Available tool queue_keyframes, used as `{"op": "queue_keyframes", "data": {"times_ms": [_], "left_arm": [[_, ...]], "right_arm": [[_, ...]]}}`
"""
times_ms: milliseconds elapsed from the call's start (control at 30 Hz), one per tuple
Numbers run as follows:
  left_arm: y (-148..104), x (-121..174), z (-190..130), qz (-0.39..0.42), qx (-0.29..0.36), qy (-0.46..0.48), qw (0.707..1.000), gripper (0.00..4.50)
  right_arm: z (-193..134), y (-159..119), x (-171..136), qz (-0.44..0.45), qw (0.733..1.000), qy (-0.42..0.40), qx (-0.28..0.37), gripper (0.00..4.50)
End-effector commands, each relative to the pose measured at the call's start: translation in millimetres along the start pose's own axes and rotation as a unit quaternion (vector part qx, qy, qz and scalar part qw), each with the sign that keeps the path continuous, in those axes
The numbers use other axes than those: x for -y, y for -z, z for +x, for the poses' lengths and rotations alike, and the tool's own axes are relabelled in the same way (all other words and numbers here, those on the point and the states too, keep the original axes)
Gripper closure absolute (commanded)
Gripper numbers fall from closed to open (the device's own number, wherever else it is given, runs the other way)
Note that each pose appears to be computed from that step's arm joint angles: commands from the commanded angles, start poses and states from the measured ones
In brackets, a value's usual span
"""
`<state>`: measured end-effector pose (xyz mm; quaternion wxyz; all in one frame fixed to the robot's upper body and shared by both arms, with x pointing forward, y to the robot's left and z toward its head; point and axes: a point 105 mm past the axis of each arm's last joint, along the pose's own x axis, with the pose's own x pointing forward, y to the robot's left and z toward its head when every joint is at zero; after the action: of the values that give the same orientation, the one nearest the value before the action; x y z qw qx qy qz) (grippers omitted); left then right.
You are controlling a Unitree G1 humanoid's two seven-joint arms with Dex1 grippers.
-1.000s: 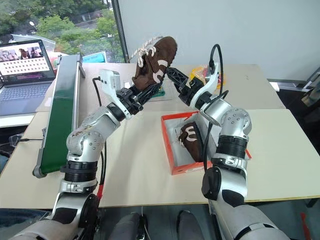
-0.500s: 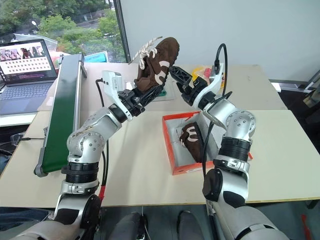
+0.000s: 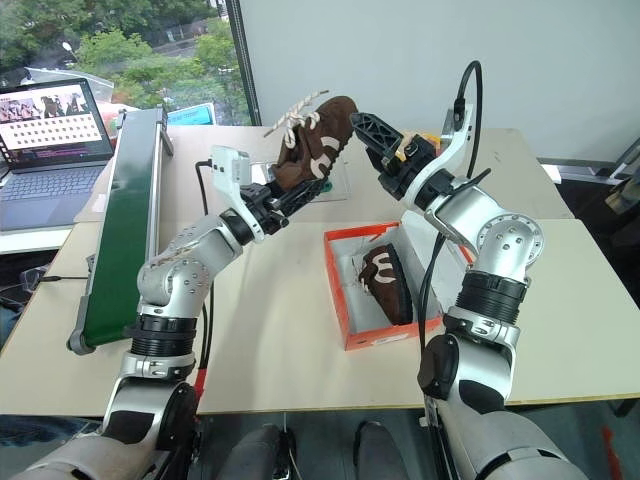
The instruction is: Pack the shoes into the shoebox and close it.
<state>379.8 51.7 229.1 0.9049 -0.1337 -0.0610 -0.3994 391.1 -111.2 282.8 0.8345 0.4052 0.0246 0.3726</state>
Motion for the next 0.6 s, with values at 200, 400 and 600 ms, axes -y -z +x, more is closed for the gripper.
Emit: {"op": "queue_keyframes", "data": {"times_ms": [200,400,600], "left_arm": [[-4,44,4,-0.002,0.014,0.063,0.998,1.91],[-4,49,4,-0.001,0.011,0.067,0.998,1.91],[-16,39,2,0.013,0.021,0.053,0.998,1.91]], "right_arm": [[4,-16,-24,-0.012,0.999,-0.041,0.030,0.00],[8,-13,-18,-0.019,0.999,-0.032,0.024,0.00],[5,-8,-1,-0.028,1.000,-0.006,0.014,0.00]]}}
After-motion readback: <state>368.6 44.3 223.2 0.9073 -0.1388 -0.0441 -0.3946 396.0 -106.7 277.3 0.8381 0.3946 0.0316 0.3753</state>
